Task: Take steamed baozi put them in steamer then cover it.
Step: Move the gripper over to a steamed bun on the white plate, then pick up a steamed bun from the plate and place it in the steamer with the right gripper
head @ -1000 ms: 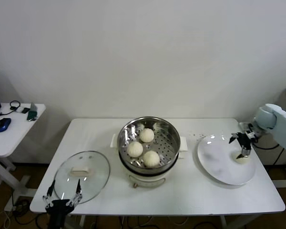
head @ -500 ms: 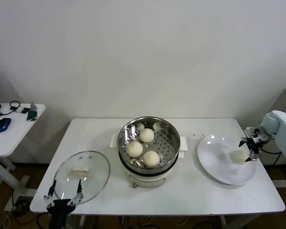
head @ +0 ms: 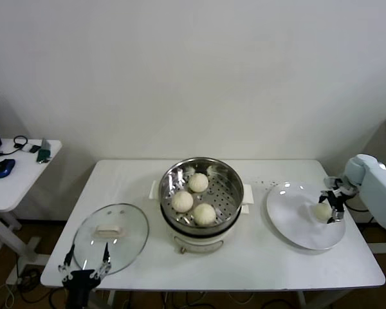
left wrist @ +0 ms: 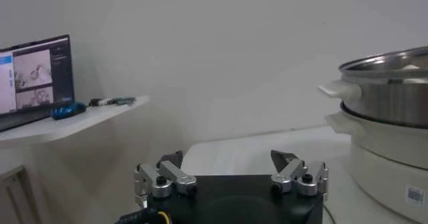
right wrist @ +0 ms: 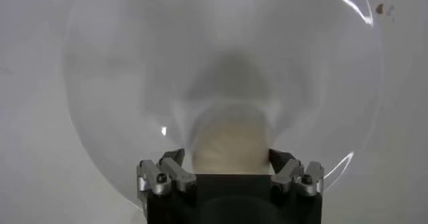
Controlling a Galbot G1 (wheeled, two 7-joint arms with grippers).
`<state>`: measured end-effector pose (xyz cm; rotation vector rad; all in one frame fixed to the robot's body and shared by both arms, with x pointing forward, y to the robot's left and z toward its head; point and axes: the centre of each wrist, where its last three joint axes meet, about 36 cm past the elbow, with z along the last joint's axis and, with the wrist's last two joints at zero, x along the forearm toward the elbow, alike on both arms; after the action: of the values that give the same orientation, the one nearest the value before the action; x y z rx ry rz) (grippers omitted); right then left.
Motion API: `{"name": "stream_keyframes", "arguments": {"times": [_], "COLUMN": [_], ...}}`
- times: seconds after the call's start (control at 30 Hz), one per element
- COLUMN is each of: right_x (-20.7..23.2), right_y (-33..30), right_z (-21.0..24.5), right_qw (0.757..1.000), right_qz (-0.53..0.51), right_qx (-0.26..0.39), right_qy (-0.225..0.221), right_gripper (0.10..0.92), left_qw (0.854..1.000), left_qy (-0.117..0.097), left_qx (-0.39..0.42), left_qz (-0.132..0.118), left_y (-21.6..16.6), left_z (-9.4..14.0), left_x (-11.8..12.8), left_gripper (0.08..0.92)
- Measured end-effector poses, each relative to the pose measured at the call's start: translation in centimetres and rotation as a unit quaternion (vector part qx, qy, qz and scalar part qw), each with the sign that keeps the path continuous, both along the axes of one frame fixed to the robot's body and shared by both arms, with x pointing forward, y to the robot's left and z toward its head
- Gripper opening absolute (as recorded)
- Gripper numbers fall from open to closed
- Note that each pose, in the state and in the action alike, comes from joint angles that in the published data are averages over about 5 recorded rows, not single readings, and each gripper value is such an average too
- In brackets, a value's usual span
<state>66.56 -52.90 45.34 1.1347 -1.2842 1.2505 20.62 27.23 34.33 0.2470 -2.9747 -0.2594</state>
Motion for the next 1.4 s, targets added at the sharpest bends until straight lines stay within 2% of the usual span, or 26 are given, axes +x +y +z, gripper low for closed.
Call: {"name": "stream_keyframes", "arguments": {"times": [0.3, 0.57, 0.83, 1.07, 1.4], "right_x": [0.3, 0.5, 1.0, 3.2, 7.1], "right_y": [0.0, -0.2, -0.5, 2.0, 10.9], "right_z": [-0.2, 0.4, 2.4, 7.0, 17.0], "right_qw": [1.0, 1.0, 1.0, 0.998, 0.989], "right_qz": [-0.005, -0.011, -0.024, -0.033, -0.024], "right_qx": [-0.002, -0.003, 0.004, 0.034, 0.105], "right_qy": [0.003, 0.003, -0.006, -0.045, -0.102], "right_gripper": [0.82, 0.727, 0.713, 0.712, 0.72], "left_qw": [1.0, 1.0, 1.0, 1.0, 1.0], "left_qy": [-0.001, -0.001, -0.003, -0.006, -0.011], "left_qx": [-0.002, -0.001, -0.002, -0.004, -0.006], "left_qz": [0.0, 0.001, 0.001, -0.001, -0.013], "left_y": [-0.1, -0.1, -0.1, -0.4, -0.7], "left_z": [-0.1, 0.0, 0.1, 0.4, 0.5], "left_x": [0.2, -0.1, -0.3, -0.6, -0.9], "left_gripper": [0.823, 0.823, 0.823, 0.823, 0.823]}}
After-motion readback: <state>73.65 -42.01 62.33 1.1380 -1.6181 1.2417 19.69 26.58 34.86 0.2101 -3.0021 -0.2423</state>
